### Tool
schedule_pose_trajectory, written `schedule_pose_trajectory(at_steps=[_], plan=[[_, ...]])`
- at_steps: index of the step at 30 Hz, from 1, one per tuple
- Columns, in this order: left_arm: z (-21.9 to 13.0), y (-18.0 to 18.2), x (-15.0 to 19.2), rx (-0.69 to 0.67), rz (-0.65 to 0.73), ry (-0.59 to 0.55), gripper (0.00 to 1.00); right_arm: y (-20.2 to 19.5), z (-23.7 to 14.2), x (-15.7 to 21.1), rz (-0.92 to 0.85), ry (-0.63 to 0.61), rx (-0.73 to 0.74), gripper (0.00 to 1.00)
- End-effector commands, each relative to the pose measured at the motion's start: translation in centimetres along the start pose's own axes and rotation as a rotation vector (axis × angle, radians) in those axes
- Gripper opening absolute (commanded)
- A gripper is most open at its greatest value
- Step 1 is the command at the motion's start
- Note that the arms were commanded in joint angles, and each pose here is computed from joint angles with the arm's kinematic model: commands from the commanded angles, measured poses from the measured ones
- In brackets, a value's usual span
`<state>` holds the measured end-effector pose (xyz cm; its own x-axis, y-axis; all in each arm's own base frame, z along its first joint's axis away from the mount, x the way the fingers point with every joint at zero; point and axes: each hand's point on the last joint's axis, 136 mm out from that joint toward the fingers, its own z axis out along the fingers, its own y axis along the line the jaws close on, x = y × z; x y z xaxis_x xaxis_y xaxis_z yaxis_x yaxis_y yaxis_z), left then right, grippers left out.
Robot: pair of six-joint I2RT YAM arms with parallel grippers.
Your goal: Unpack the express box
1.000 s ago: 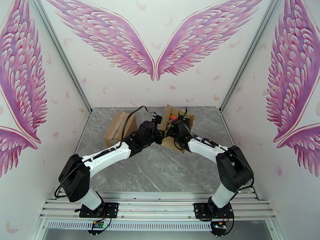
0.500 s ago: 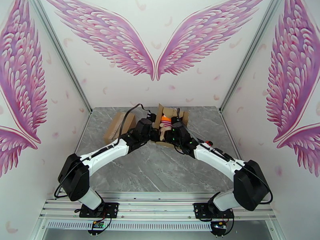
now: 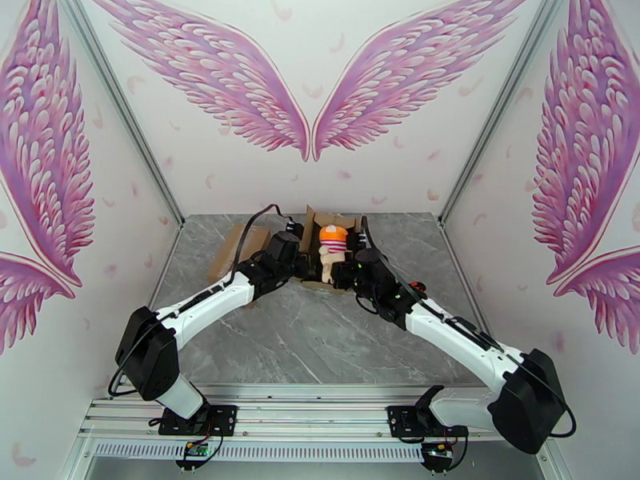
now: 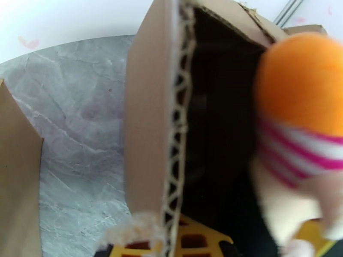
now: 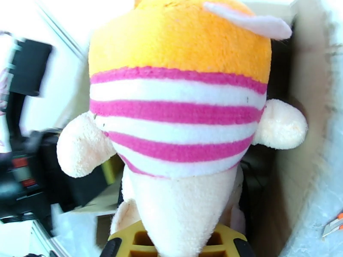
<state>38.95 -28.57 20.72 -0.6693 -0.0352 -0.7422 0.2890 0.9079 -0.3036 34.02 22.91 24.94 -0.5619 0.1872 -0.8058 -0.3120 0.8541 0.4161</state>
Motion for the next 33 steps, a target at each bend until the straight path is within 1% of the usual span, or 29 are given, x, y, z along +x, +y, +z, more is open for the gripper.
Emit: schedule_pose_trajectory(at_steps=[1, 4, 6, 11, 14, 16, 18, 20, 23, 25, 28, 31, 33], plan=[[0.1, -0.2, -1.4, -0.002, -0.045, -0.002, 0.0, 1.6, -2.4, -2.4, -0.017, -0.091, -0.059, 0.0], [0.4, -0.6, -1.4, 0.005, -0.058, 0.021, 0.0, 2.8, -4.7, -4.9, -0.026, -0.175, -0.098, 0.0], [0.6, -0.8, -1.4, 0.008, -0.065, 0.029, 0.0, 3.1, -6.3, -6.4, -0.043, -0.221, -0.095, 0.0], [0.8, -1.1, -1.9, 0.013, -0.097, 0.052, 0.0, 2.8, -10.0, -10.2, -0.097, -0.313, -0.016, 0.0], [1.0, -1.5, -2.4, 0.021, -0.118, 0.084, 0.0, 1.0, -12.0, -12.2, -0.113, -0.326, 0.102, 0.0], [1.3, -1.7, -2.9, 0.016, -0.123, 0.105, 0.0, -1.4, -13.2, -13.1, -0.099, -0.333, 0.223, 0.0], [1.9, -1.8, -3.4, 0.014, -0.128, 0.127, 0.0, -4.6, -14.0, -13.2, -0.078, -0.313, 0.361, 0.0], [2.7, -1.8, -3.8, 0.017, -0.138, 0.147, 0.0, -7.5, -14.0, -12.4, -0.043, -0.275, 0.445, 0.0], [3.9, -2.0, -4.6, 0.023, -0.153, 0.164, 0.0, -11.5, -12.7, -10.3, -0.018, -0.177, 0.547, 0.0], [4.9, -2.3, -4.8, 0.042, -0.172, 0.18, 0.0, -14.2, -10.7, -8.3, 0.0, -0.081, 0.595, 0.0], [6.4, -3.1, -4.9, 0.077, -0.203, 0.207, 0.0, -17.2, -6.6, -6.0, 0.026, 0.04, 0.609, 0.0], [7.6, -3.9, -5.0, 0.093, -0.215, 0.227, 0.0, -19.7, -2.6, -5.0, 0.012, 0.112, 0.63, 0.0], [8.1, -4.7, -5.2, 0.099, -0.214, 0.226, 0.0, -21.6, 0.2, -4.2, -0.005, 0.182, 0.648, 0.0]])
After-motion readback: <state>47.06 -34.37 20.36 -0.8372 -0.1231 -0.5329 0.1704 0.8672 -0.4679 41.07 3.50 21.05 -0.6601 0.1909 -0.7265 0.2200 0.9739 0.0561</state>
